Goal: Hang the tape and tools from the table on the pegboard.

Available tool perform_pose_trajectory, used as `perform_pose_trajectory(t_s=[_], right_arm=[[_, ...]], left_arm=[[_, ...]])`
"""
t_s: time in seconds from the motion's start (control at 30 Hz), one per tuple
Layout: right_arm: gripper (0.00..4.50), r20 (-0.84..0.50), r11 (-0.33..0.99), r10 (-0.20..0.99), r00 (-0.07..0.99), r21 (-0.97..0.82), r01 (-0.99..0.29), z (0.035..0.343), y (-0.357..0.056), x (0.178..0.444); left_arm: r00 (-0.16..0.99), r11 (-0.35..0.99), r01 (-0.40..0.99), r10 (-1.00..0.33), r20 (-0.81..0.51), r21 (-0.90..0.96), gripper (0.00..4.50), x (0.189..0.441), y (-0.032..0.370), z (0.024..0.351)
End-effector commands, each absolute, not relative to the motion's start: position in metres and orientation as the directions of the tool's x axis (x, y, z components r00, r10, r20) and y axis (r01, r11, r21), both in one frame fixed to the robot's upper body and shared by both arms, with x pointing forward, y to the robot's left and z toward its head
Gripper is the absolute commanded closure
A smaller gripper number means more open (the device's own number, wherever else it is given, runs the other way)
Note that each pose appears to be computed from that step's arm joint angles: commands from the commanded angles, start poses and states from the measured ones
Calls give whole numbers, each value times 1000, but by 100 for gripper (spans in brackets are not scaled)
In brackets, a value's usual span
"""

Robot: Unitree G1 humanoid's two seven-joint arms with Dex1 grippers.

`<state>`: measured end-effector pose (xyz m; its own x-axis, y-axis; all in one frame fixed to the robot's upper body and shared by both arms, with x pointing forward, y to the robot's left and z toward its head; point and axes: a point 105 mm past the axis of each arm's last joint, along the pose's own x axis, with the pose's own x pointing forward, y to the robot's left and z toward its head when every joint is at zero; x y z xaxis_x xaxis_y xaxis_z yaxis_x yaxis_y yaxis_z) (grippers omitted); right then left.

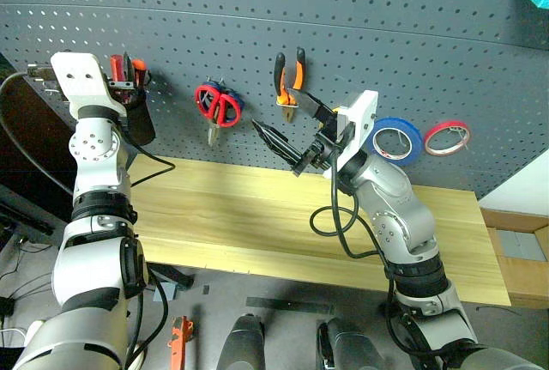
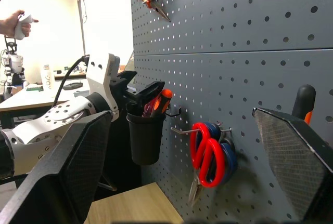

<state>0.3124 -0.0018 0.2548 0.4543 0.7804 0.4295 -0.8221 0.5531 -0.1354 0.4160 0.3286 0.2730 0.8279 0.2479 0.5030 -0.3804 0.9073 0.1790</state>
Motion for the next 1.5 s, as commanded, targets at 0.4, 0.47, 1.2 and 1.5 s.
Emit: perform_pose_trajectory(t_s=[0.4,0.47,1.2,1.5], right_arm=[[0,482,555,769,420,-176,-813,272,-3,309],[0,482,553,770,418,-176,-814,273,-3,308],[0,337,676,720,606,-144,-723,220,-27,295],[0,122,885,462,878,-132,-447,156,-83,311]], left_arm=[[789,928,-347,212,576,135,2,397,319,298],[791,931,-339,202,577,138,2,389,316,299],[939,982,-188,180,295,0,2,327,251,219],[993,990,-69,56,-107,-122,2,323,199,114]])
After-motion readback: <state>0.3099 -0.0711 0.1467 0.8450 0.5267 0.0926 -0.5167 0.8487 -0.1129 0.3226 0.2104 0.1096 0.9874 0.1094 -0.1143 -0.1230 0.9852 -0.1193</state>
